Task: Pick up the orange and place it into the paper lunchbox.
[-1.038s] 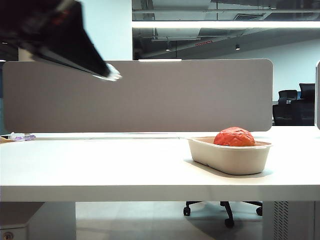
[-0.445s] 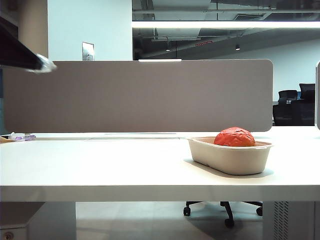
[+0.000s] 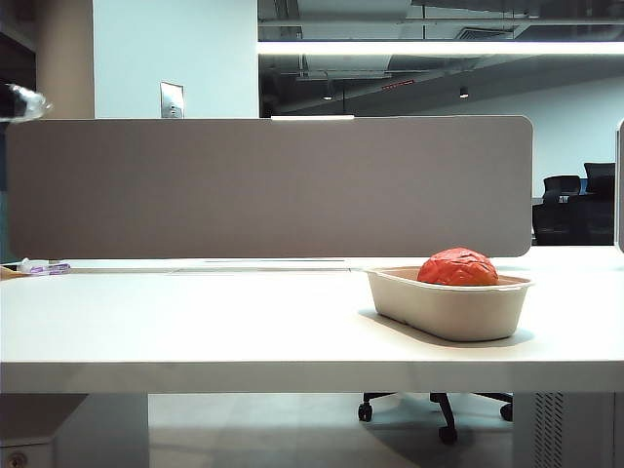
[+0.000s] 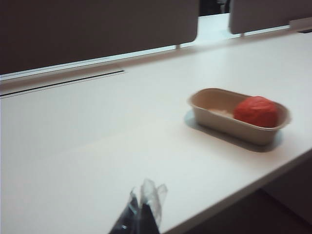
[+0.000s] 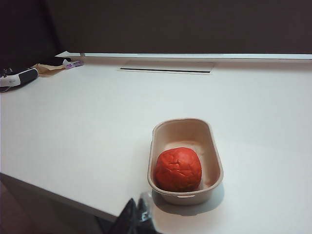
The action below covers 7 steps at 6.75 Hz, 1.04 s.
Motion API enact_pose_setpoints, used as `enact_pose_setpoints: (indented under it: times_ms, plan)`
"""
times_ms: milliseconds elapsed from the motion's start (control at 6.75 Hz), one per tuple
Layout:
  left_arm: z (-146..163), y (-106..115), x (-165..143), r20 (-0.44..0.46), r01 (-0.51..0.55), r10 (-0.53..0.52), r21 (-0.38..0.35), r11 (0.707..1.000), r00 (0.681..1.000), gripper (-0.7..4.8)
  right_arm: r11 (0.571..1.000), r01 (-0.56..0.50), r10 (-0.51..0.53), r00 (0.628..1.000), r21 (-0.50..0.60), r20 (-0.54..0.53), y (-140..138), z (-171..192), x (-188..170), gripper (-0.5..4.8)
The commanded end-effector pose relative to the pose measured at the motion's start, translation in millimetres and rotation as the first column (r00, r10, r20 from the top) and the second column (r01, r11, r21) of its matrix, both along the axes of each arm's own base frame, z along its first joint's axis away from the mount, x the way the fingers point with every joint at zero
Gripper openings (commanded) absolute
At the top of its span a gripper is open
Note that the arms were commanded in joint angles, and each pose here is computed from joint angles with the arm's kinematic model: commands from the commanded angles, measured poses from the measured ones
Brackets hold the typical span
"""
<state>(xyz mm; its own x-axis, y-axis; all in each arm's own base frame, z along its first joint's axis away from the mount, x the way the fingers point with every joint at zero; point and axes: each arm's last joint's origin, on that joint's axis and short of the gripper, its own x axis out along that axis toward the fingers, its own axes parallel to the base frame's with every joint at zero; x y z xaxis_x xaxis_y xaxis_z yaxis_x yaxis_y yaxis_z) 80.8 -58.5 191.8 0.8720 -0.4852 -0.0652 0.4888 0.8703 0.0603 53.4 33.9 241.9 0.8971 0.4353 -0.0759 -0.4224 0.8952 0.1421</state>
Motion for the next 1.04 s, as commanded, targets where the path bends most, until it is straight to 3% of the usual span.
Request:
enact_pose_setpoints:
  times_ms: [148,296,445,1038]
  plan:
    - [0.2,33.8,10.6,0.038,-0.220,0.223,-0.070,0.973,0.974,-0.08,1.000,0.000,-0.001,1.000,0.014,0.017,-0.3,2.6,-0.4,0.00]
    - [-0.5,36.6,10.3,0.049,-0.246,0.250,-0.076,0.966,0.967,-0.08,1.000,0.000,-0.001,1.000,0.015,0.017,-0.3,2.7,-0.4,0.00]
    - [-27.2,44.7,15.9,0.034,-0.357,0.360,-0.076,0.931,0.932,-0.08,1.000,0.001,-0.001,1.000,0.019,0.023,-1.1,3.0,-1.4,0.00]
    - [-27.6,44.9,15.9,0.030,-0.363,0.366,-0.074,0.929,0.930,0.21,1.000,0.001,-0.002,1.000,0.020,0.024,-1.1,3.0,-1.4,0.00]
